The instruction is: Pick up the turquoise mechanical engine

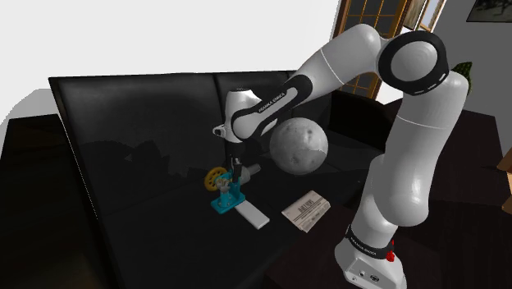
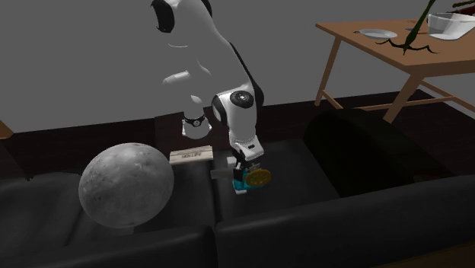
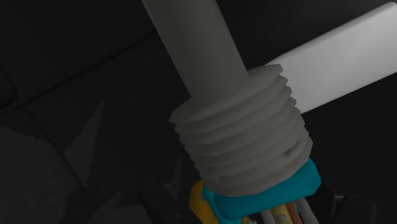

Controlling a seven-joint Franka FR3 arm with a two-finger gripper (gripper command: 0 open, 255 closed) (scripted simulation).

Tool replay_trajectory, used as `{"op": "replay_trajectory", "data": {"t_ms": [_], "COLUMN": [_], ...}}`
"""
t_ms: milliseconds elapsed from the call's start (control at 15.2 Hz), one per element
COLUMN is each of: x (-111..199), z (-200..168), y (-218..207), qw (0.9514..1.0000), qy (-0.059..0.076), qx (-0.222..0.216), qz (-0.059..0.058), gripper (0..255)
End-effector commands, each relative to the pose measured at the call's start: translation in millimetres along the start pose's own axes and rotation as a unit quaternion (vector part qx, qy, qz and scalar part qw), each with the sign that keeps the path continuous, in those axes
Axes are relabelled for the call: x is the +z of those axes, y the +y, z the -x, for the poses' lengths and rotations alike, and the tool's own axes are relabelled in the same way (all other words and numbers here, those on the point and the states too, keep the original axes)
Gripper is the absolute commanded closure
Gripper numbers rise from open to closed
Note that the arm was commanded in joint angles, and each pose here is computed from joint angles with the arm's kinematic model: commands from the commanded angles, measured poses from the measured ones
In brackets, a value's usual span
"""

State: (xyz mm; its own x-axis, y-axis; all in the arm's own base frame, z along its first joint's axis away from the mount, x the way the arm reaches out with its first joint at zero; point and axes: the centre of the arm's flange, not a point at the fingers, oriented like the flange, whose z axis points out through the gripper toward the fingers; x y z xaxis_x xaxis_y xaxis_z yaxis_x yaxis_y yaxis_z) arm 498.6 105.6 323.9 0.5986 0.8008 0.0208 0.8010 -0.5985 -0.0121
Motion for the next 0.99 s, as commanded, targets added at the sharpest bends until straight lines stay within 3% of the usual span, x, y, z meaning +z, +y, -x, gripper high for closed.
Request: {"op": "replay_trajectory", "data": {"t_ms": [0, 924], "x": [-8.9, -73.1], "z": [-0.2, -1.5], "y": [0.2, -0.6], "qw": [1.0, 1.0], "qy": [0.0, 0.0], "qx": [0.0, 0.0], "qz": [0.0, 0.0], "gripper": [255, 255]}}
